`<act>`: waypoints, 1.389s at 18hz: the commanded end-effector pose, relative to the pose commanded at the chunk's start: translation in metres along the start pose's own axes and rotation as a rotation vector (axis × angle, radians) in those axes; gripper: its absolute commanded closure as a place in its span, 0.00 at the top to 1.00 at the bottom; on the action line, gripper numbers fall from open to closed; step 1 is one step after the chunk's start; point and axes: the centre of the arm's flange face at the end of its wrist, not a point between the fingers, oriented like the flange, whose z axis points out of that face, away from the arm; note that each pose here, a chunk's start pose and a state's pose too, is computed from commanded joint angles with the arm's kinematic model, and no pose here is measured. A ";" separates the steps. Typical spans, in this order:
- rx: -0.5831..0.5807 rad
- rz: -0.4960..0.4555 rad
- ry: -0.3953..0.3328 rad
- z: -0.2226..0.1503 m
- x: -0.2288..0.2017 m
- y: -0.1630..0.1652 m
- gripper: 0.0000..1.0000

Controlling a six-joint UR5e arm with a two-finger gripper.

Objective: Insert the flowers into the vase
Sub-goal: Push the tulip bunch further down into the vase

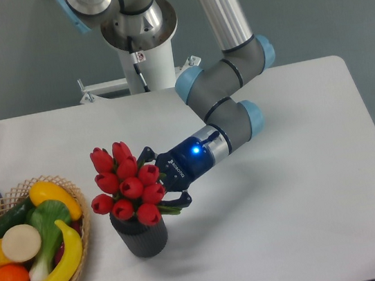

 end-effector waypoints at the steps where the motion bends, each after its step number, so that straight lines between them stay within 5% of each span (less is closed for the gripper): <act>1: 0.000 0.009 -0.001 0.000 0.000 0.001 0.41; 6: 0.000 0.014 -0.001 0.000 0.000 0.002 0.46; 11: 0.002 0.014 -0.001 0.000 0.000 0.002 0.65; 19: 0.000 0.022 -0.002 -0.001 0.001 0.000 0.77; 25: -0.001 0.025 -0.001 -0.001 0.001 -0.001 1.00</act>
